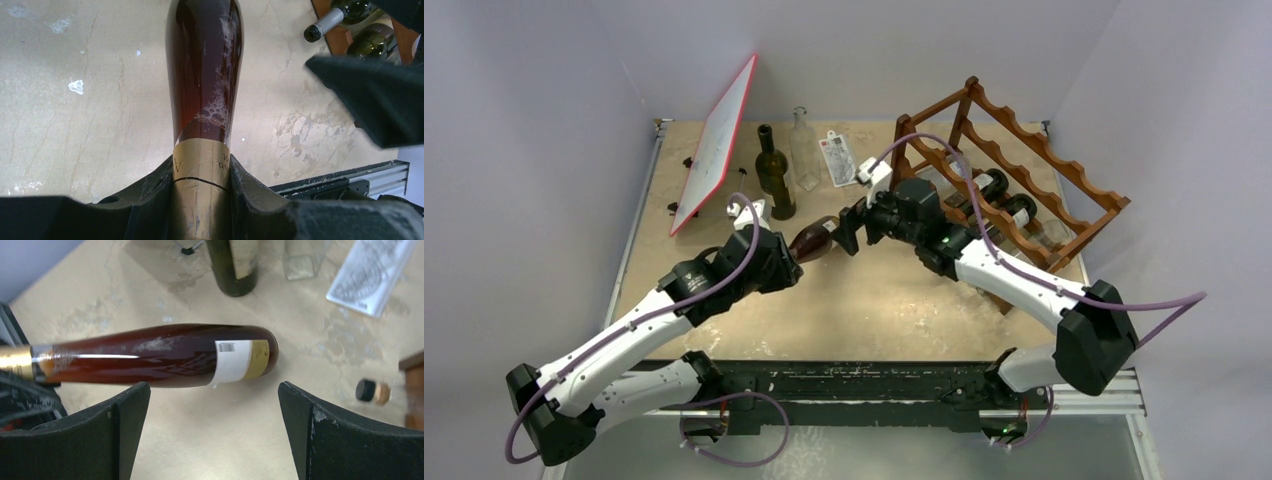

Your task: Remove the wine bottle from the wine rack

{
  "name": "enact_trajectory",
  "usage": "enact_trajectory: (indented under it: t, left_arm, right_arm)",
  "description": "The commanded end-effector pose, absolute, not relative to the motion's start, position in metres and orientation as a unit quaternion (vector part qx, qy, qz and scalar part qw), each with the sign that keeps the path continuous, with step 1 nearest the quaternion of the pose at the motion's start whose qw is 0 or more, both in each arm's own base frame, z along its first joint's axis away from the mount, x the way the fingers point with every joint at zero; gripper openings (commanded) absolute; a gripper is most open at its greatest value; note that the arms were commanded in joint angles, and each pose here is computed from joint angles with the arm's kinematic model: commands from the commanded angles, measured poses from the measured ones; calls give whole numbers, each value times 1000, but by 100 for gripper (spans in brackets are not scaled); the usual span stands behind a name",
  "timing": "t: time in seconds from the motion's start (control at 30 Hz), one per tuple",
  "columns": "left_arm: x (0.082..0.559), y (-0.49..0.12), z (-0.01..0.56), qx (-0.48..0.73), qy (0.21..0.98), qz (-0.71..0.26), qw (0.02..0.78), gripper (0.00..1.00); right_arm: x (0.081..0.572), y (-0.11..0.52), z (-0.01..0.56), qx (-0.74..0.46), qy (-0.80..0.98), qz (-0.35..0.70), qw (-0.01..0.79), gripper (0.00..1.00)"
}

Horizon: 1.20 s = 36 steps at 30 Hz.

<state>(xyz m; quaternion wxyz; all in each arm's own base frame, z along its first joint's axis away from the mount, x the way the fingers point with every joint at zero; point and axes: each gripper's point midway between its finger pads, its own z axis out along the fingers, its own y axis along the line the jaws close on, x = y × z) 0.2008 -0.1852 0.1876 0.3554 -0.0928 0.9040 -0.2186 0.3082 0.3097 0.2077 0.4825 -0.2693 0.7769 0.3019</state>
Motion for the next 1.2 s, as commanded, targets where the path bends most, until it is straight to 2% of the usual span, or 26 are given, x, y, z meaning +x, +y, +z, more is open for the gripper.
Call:
enact_trajectory:
  t: [0.0,0.13,0.23,0.3,0.33,0.43,0.67,0.77,0.93,1.17]
  left_arm:
    - [223,-191,240,-89,874,-239,413,0]
    - [222,-194,242,-71,880,-233,407,0]
    - [222,-194,243,-61,885,-225,403,0]
    - [222,-194,244,-54,886,-222,403,0]
    - [222,-194,246,-49,886,-221,404,0]
    - [222,-194,244,-46,888,-217,402,0]
    - [222,-195,248,-43,886,-221,405,0]
    - [222,-193,250,-43,885,-220,408,0]
    - [221,-197,251,-40,885,-228,404,0]
    - [218,-193,256,-40,882,-231,409,1]
  right_arm:
    - [297,350,250,-448,629,273,574,100]
    - [283,362,260,-543,479,253,642,98]
    - [276,372,261,-592,405,239,655,97]
    - [277,382,256,-618,384,238,643,93]
    - [273,397,244,-660,358,257,609,86]
    - [261,409,228,-698,317,287,574,78]
    - [242,428,221,-705,275,349,553,66]
    - [233,434,213,-699,282,367,545,67]
    - [236,458,215,-671,303,333,589,72]
    - [253,465,214,-648,326,310,615,64]
